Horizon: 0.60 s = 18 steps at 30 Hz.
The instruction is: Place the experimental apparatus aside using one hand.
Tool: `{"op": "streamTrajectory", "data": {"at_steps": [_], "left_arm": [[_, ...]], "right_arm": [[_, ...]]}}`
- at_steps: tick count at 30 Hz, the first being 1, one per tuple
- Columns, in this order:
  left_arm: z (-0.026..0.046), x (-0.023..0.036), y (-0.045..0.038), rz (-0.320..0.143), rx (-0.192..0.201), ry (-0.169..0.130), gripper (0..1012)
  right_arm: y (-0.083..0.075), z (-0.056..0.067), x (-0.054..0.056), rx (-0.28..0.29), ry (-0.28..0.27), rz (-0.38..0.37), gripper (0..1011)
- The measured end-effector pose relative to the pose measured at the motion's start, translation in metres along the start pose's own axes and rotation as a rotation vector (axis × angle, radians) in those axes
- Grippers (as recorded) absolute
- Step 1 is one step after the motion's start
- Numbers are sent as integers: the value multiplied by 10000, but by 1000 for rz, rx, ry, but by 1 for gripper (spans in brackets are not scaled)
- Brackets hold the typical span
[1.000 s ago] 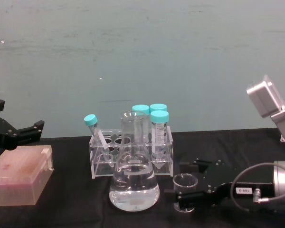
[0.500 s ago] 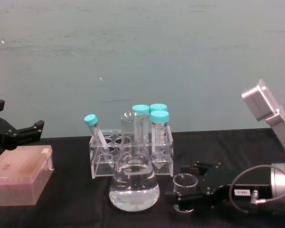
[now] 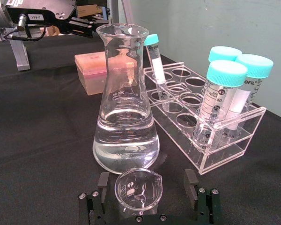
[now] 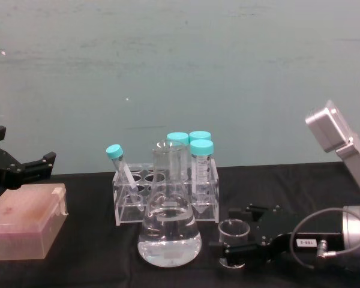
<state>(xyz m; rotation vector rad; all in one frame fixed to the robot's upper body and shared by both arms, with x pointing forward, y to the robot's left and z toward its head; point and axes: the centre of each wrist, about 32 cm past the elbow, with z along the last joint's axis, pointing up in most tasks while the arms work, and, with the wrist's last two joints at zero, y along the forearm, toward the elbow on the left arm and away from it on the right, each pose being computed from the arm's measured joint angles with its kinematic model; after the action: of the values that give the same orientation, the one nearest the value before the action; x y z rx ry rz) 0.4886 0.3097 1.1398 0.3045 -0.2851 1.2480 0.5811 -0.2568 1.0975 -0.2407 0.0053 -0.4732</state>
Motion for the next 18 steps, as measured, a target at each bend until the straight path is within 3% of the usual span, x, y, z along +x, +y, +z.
{"op": "streamTrajectory", "data": {"at_steps": [15, 18], "left_arm": [[0, 0, 0, 0, 0, 0, 1000], [0, 0, 0, 0, 0, 0, 1000]], "right_arm": [[1, -1, -3, 2, 0, 1, 1003], [1, -1, -4, 3, 0, 2, 957]]}}
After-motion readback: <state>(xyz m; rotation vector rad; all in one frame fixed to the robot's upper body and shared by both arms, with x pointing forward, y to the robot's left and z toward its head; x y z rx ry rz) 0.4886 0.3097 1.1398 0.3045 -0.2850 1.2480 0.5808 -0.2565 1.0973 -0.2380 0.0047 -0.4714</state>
